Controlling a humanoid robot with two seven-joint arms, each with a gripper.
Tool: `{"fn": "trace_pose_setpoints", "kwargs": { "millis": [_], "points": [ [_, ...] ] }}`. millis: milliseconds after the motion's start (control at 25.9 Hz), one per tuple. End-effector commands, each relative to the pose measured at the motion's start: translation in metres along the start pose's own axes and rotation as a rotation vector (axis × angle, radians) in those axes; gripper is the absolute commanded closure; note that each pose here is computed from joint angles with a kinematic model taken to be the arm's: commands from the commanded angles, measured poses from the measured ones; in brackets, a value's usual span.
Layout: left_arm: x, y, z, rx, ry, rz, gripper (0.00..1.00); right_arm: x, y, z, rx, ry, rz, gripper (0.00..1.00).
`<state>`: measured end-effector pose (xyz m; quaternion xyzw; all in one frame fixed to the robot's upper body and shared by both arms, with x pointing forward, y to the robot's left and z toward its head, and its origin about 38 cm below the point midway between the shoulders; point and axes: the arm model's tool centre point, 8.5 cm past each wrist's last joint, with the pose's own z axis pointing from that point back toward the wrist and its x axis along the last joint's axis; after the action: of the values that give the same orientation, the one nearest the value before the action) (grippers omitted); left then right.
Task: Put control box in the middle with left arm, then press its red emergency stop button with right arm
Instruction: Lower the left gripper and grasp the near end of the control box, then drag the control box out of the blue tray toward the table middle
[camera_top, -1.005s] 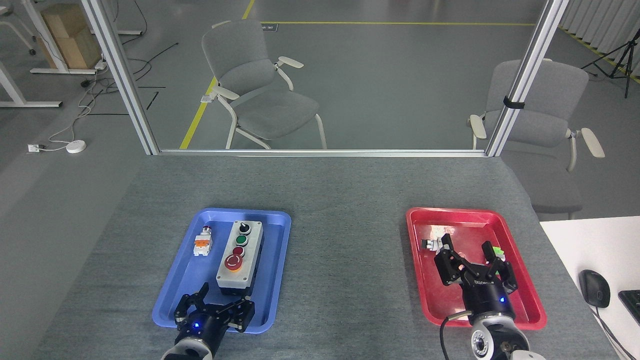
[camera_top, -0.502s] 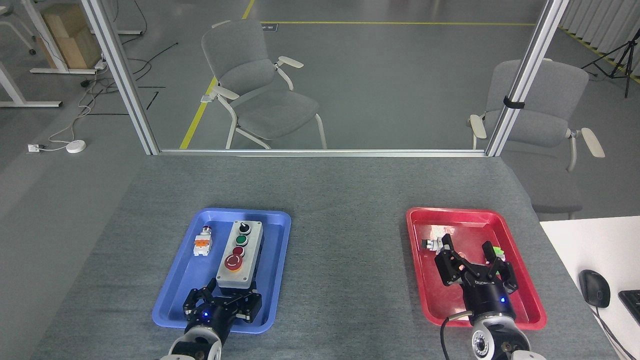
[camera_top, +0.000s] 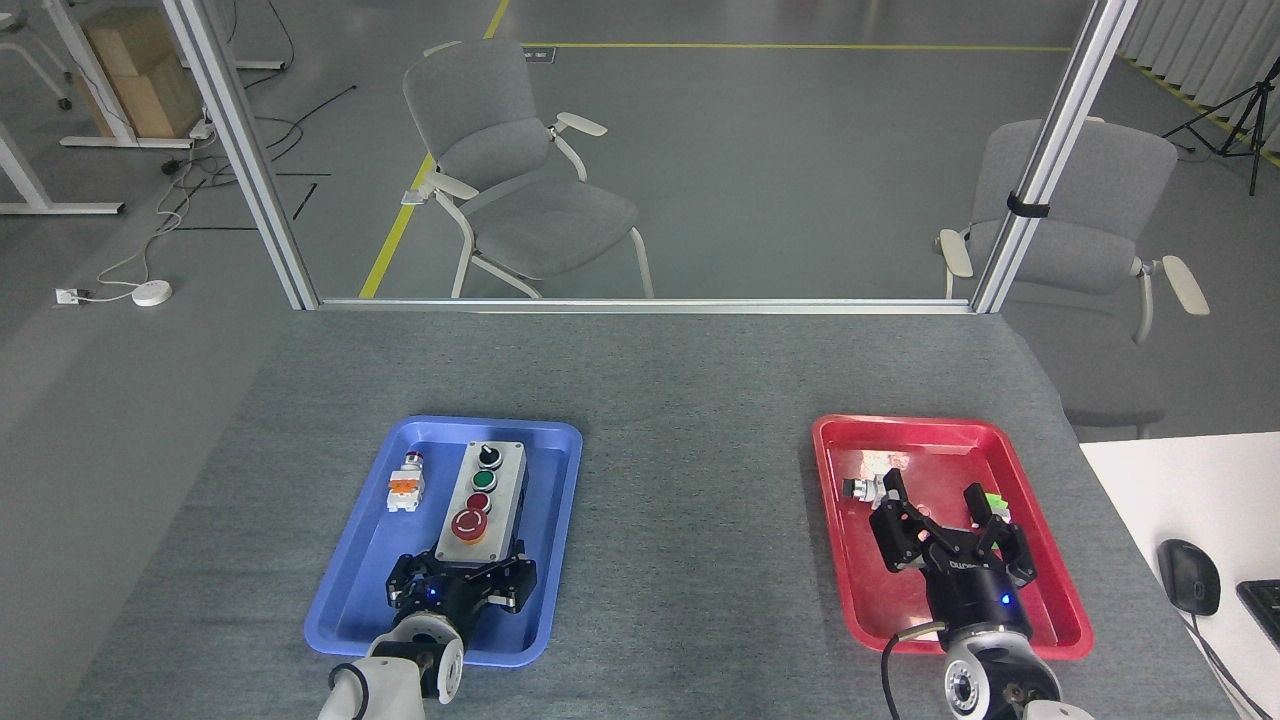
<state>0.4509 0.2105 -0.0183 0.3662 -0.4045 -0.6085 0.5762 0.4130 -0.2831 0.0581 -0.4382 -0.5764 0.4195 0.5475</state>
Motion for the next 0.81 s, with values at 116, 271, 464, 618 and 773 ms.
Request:
{"fn": "trace_pose_setpoints", "kwargs": {
  "millis": [116,271,464,618,773],
  "points": [
    [0.000,0.000,-0.006,-0.013,-0.002,0.000,0.02,-0.001,0.000,0.001,0.001,0.002,0.001,0.01],
    [0.000,0.003,-0.007,-0.009,-0.003,-0.007,0.12,0.000,0.000,0.000,0.000,0.000,0.001,0.01],
    [-0.001,0.006,-0.008,-0.004,-0.004,-0.012,0.34,0.001,0.001,0.001,0.001,0.000,-0.001,0.01],
    [-0.003,0.010,-0.008,0.008,-0.008,-0.011,0.63,0.000,0.000,0.000,0.000,0.001,-0.001,0.01],
    [-0.003,0.027,-0.006,0.059,-0.040,-0.005,0.92,0.001,0.001,0.000,0.000,0.002,-0.002,0.01]
  ]
}}
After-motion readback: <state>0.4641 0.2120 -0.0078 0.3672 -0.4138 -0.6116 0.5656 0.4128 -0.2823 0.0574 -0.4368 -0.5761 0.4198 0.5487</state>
